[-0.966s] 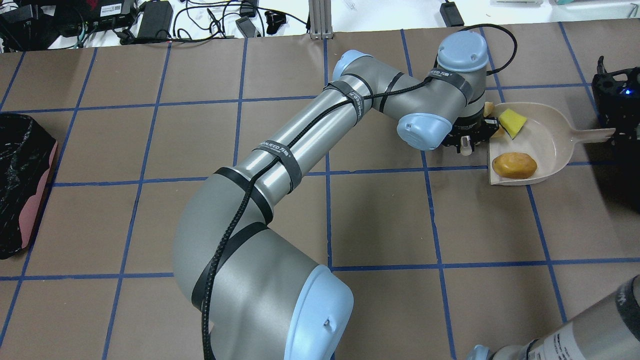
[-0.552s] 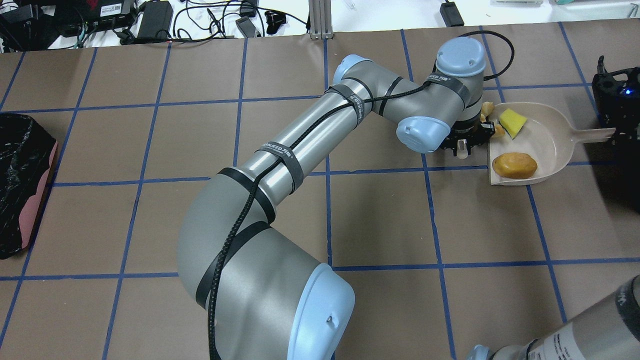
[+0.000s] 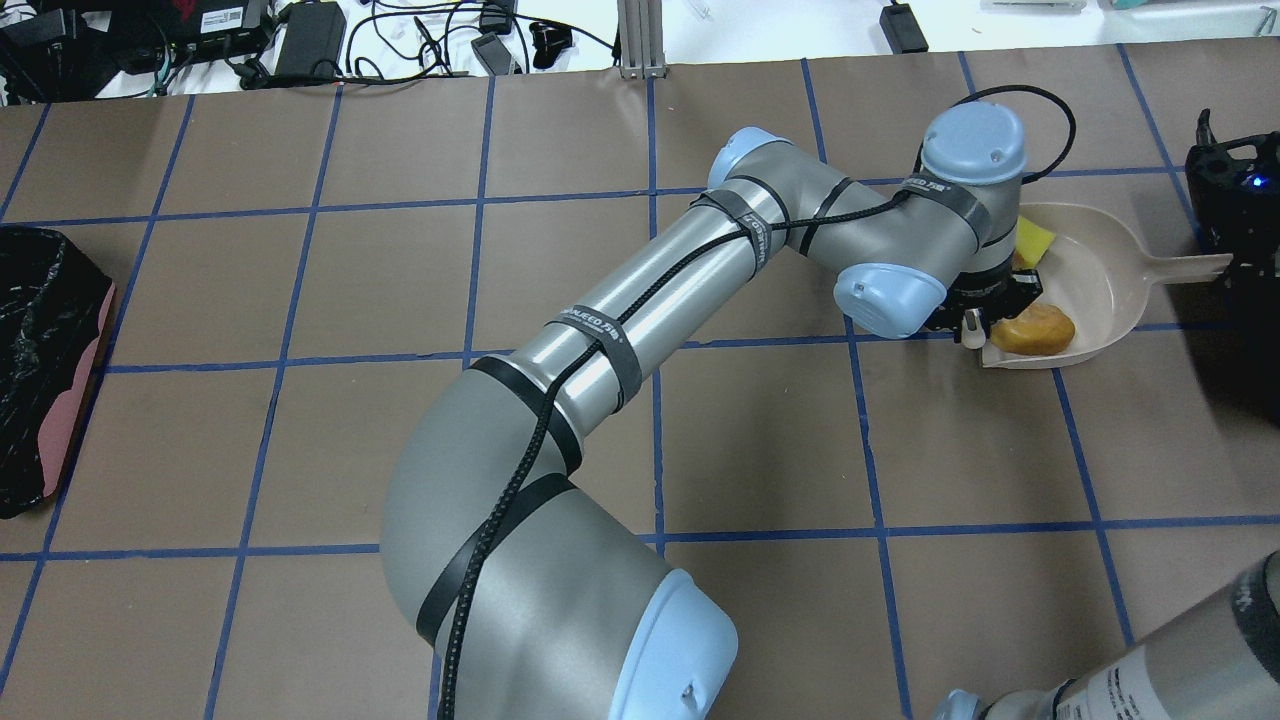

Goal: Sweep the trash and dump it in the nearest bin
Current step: 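Sweep the remaining trash pieces into the dustpan with the left gripper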

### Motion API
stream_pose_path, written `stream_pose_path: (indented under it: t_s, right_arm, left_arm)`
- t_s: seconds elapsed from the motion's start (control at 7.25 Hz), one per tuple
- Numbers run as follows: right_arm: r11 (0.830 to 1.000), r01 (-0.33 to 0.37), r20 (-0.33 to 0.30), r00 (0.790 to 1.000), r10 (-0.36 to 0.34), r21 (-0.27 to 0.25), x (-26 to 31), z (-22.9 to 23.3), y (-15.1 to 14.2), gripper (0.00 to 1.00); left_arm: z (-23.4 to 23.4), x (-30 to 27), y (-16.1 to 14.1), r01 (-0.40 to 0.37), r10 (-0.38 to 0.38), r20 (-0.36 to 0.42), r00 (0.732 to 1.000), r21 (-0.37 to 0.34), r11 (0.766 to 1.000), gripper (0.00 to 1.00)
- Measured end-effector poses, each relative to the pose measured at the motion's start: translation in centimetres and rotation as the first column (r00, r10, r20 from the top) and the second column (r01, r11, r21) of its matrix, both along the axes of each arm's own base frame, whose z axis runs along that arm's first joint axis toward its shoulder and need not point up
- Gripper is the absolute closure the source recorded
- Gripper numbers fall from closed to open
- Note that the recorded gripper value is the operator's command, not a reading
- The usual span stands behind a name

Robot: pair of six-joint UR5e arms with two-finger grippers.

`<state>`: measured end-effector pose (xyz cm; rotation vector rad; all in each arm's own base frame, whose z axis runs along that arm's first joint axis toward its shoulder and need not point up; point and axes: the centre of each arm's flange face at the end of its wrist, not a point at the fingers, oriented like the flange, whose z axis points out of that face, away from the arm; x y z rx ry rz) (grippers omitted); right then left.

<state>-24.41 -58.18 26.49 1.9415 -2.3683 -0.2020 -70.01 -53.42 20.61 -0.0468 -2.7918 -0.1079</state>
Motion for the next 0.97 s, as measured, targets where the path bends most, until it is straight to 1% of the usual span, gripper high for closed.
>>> stream_pose_path:
  t_s: [0.41, 0.55, 0.83, 0.97]
  right_arm:
    - [1.000, 0.000, 0.001, 1.000, 0.000, 0.000, 0.0, -0.1, 0.0, 1.00]
    - [1.000, 0.000, 0.003, 1.000, 0.000, 0.000, 0.0, -0.1, 0.0, 1.00]
    - [1.000, 0.000, 0.005, 1.000, 0.000, -0.001, 0.0, -0.1, 0.0, 1.00]
    - [1.000, 0.000, 0.006, 1.000, 0.000, -0.007, 0.0, 0.1, -0.1, 1.00]
  left_arm:
    - [1.8, -4.0, 4.2, -0.018, 0.020, -0.060, 0.998, 0.046, 0.999, 1.00]
    - [2.4, -4.7, 5.1, -0.019, 0.023, -0.070, 0.997, 0.053, 0.998, 1.00]
    - [4.3, -4.6, 5.6, -0.006, 0.010, -0.086, 0.996, 0.045, 0.999, 1.00]
    - [5.4, -3.8, 5.1, -0.003, 0.007, -0.089, 0.996, 0.041, 0.999, 1.00]
